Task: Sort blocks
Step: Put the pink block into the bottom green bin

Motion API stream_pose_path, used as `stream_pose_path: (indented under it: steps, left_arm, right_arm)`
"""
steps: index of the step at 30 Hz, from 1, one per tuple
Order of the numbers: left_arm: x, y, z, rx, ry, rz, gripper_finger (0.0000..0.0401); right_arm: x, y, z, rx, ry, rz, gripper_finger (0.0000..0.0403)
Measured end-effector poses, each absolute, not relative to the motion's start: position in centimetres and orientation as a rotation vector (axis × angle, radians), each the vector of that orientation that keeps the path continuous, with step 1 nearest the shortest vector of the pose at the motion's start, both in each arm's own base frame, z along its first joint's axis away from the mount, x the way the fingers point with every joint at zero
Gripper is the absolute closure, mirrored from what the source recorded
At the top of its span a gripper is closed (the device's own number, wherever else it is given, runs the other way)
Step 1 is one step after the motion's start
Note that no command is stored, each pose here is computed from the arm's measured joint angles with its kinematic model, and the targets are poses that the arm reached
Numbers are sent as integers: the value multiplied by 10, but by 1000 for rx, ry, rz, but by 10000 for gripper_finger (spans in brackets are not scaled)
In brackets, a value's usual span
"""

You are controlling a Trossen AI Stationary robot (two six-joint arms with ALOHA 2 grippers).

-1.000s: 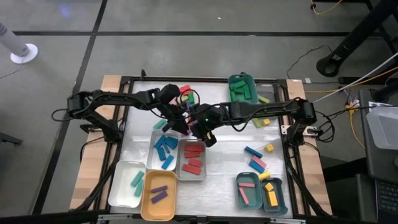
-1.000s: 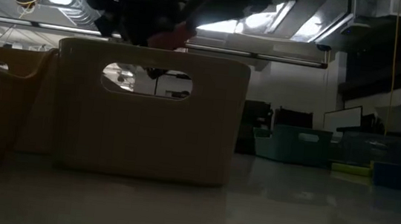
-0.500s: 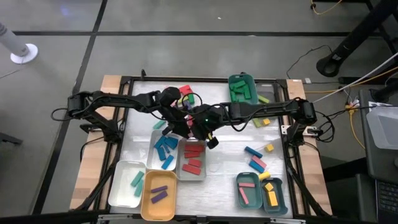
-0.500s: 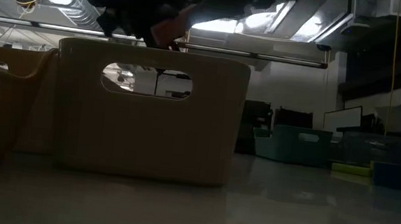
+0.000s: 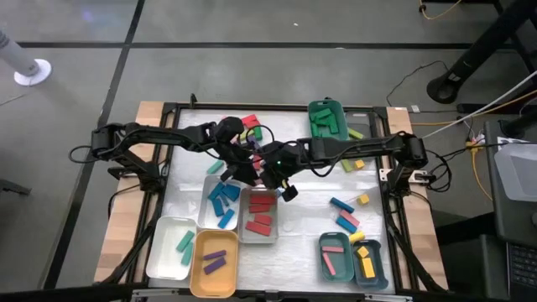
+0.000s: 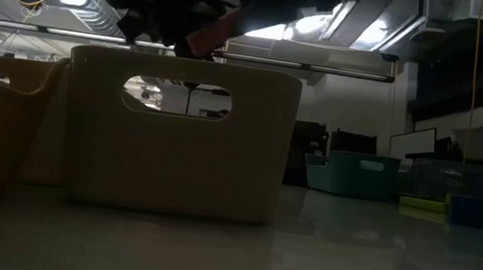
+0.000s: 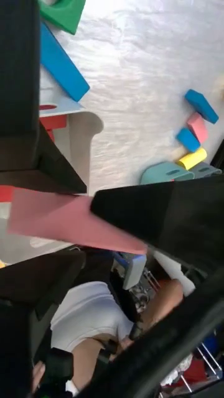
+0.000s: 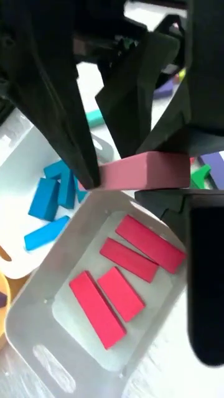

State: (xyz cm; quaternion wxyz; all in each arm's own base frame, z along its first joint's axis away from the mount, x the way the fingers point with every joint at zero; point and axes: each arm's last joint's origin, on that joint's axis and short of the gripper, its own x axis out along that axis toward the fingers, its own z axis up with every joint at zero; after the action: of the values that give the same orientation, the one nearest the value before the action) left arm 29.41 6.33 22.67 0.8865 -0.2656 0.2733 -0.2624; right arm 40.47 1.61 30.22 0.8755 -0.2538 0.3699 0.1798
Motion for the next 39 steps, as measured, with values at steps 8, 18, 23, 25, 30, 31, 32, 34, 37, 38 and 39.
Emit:
stream_pose_path:
  steps: [8,18,23,25,30,31,32,34,37,38,39]
  left_arm:
    - [294,63,226,-505,557,-565,226]
    - [296,72,224,-338,544,-322,224]
    - [297,76,222,-301,558,-181,223]
    - [297,77,222,-288,560,-175,223]
    - [297,76,222,-274,561,-180,223]
    - [297,76,222,-275,561,-180,223]
    - [297,76,222,-275,561,-180,223]
    - [297,77,222,-273,560,-179,223]
    - [297,77,222,-246,556,-186,223]
    - [297,77,222,-236,556,-189,223]
    - [297,77,222,-223,553,-192,223]
  right_arm:
    - [385,13,298,-486,978,318,345]
    - [332,12,311,-192,1339,227,339]
    - [314,22,316,-18,1448,281,343]
    - [310,32,316,-12,1459,324,342]
    - [288,65,305,-5,1508,382,340]
    - [281,72,302,-1,1520,379,340]
    - [276,79,300,6,1519,372,340]
    - [269,95,294,29,1487,371,339]
    - [259,119,284,72,1457,390,339]
    - [257,128,280,82,1450,393,339]
    - [254,135,276,92,1449,394,339]
